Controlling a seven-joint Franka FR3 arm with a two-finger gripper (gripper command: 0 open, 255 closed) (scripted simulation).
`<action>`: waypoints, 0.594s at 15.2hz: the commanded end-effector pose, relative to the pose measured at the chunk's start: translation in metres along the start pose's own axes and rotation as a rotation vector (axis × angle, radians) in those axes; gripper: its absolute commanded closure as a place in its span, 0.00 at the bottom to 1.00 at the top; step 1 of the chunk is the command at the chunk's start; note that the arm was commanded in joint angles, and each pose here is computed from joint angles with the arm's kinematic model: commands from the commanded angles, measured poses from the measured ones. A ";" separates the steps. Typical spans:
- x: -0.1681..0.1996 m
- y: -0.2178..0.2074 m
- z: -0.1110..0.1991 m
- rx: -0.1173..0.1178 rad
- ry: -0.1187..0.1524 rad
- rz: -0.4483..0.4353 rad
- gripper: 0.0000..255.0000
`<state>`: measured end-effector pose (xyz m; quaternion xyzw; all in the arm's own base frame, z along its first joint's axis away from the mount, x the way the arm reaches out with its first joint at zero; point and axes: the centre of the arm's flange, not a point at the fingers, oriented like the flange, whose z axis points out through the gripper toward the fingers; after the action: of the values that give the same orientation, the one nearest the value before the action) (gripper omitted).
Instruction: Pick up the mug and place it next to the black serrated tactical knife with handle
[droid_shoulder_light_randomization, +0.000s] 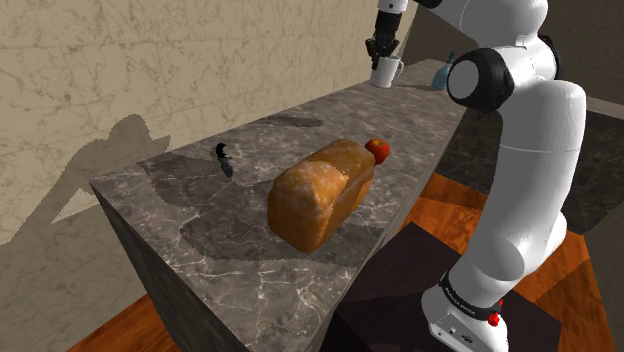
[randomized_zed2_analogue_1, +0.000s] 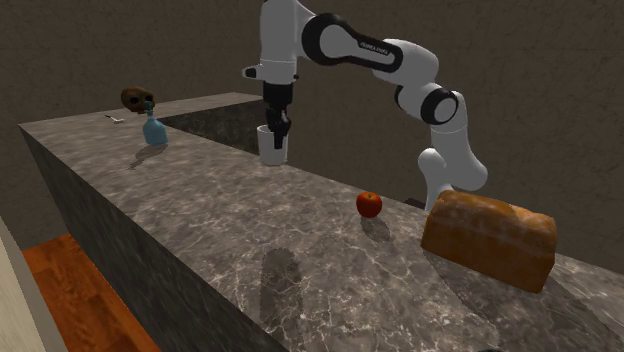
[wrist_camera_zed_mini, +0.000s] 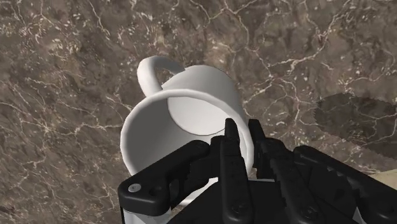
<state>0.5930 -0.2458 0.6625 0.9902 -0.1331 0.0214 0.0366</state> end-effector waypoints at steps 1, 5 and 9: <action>-0.007 -0.026 0.003 -0.001 0.000 0.000 1.00; -0.017 -0.077 0.009 -0.001 0.000 0.000 1.00; -0.027 -0.129 0.015 -0.001 0.000 0.000 1.00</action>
<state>0.6002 -0.1273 0.6404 0.9903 -0.1324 0.0211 0.0368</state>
